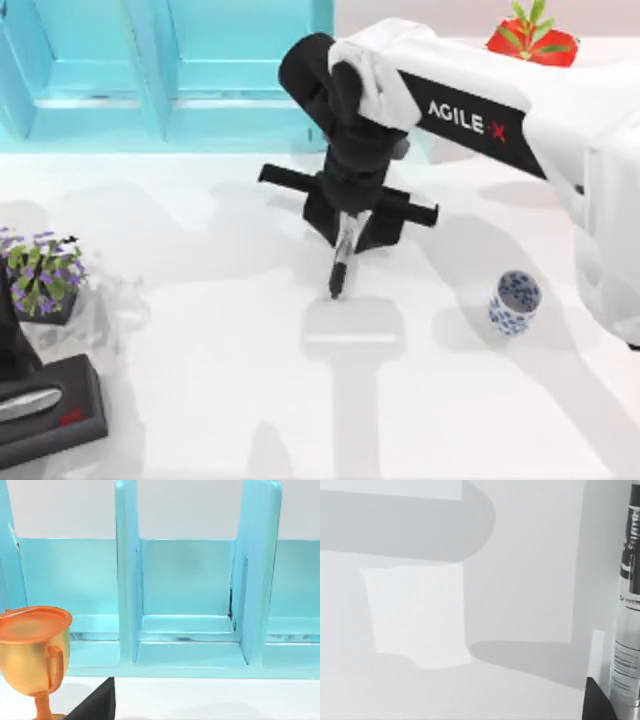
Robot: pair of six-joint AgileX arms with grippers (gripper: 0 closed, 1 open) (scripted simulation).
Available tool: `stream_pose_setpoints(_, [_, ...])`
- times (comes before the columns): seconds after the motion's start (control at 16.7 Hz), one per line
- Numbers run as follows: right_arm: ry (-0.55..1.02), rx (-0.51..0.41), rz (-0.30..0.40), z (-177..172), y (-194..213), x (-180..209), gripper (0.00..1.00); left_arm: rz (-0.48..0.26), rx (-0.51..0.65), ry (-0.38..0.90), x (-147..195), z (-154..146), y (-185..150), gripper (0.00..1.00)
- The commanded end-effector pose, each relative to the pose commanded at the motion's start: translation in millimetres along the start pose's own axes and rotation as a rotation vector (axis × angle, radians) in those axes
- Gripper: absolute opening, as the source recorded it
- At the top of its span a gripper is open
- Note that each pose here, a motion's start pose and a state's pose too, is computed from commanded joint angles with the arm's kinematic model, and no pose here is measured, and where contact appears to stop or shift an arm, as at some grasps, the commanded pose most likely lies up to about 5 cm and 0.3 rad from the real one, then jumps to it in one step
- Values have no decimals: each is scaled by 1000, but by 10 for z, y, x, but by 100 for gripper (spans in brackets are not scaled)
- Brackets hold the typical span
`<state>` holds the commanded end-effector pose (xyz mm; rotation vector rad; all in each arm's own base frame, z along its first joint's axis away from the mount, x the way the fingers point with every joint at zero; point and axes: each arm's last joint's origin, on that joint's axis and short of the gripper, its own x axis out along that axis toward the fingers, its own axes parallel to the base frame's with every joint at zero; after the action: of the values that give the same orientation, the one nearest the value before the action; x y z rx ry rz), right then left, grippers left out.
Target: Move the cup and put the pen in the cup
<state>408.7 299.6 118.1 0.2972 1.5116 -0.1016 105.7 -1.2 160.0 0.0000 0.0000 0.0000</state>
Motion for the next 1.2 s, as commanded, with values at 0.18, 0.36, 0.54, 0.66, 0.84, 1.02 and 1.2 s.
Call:
stream_pose_setpoints(0.18, [2, -8, -6, -169, 20, -172, 0, 0, 0, 0, 0, 0, 0, 100])
stream_pose_setpoints(0.36, [-7, -4, 6, -368, 5, -494, 0, 0, 0, 0, 0, 0, 0, 100])
stream_pose_setpoints(0.54, [-5, 10, 2, -535, -37, -692, 0, 0, 0, 0, 0, 0, 0, 100])
stream_pose_setpoints(0.66, [-13, 9, 13, -693, -83, -912, 0, 0, 0, 0, 0, 0, 0, 100])
stream_pose_setpoints(0.84, [-1, 3, 1, -917, -114, -1043, 0, 0, 0, 0, 0, 0, 0, 100])
stream_pose_setpoints(1.02, [0, 2, 0, -928, -114, -1047, 0, 0, 0, 0, 0, 0, 0, 100])
stream_pose_setpoints(1.2, [-10, -1, 7, -910, -115, -1045, 0, 0, 0, 0, 0, 0, 0, 100])
